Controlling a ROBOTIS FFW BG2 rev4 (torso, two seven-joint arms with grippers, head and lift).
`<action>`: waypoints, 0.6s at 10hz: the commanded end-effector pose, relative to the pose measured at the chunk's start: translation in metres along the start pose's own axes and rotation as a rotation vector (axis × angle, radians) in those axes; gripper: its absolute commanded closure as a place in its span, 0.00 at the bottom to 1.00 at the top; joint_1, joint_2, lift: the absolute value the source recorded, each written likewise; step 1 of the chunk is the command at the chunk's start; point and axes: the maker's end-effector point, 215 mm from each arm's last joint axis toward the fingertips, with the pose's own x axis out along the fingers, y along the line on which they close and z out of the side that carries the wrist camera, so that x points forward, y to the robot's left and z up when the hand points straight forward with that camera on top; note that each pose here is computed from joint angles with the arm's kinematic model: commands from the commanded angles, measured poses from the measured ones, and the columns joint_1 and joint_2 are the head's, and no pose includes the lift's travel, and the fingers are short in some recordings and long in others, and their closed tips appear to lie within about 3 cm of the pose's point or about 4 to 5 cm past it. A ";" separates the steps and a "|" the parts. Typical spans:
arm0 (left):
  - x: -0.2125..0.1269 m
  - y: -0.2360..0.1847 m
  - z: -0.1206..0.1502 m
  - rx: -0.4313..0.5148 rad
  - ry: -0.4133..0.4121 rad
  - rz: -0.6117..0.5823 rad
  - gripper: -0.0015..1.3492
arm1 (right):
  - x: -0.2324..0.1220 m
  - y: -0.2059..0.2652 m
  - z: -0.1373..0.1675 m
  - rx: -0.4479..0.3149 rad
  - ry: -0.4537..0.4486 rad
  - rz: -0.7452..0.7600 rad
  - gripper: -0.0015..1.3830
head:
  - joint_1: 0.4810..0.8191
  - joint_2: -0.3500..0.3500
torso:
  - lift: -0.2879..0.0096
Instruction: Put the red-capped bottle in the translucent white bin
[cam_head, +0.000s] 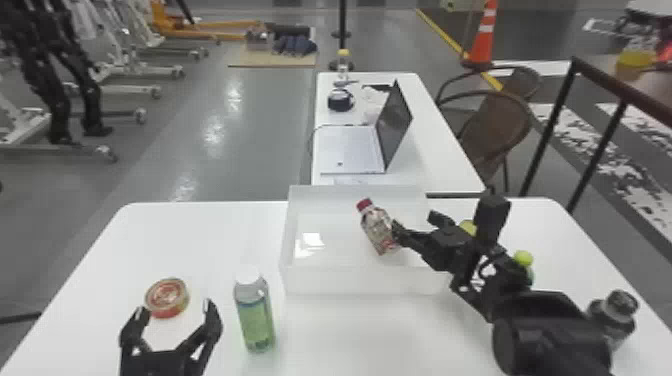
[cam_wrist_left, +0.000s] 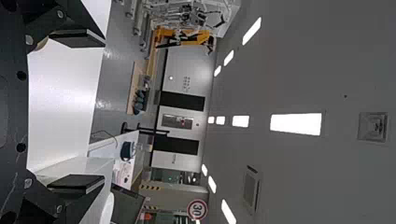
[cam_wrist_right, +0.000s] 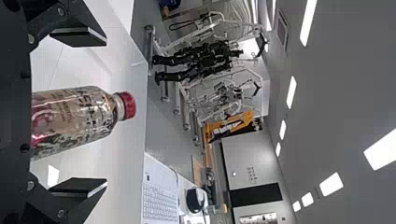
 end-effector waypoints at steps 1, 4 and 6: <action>0.000 0.000 0.000 -0.002 -0.001 0.002 0.19 | -0.001 0.000 -0.001 0.002 0.001 -0.001 0.17 | 0.20 0.50 | 0.63; -0.001 0.002 0.001 0.000 -0.003 0.004 0.19 | -0.005 0.013 0.006 -0.014 -0.033 0.021 0.17 | 0.20 0.50 | 0.63; -0.002 0.002 0.002 0.002 -0.008 0.005 0.19 | -0.039 0.027 0.021 -0.067 -0.084 -0.016 0.17 | 0.20 0.50 | 0.63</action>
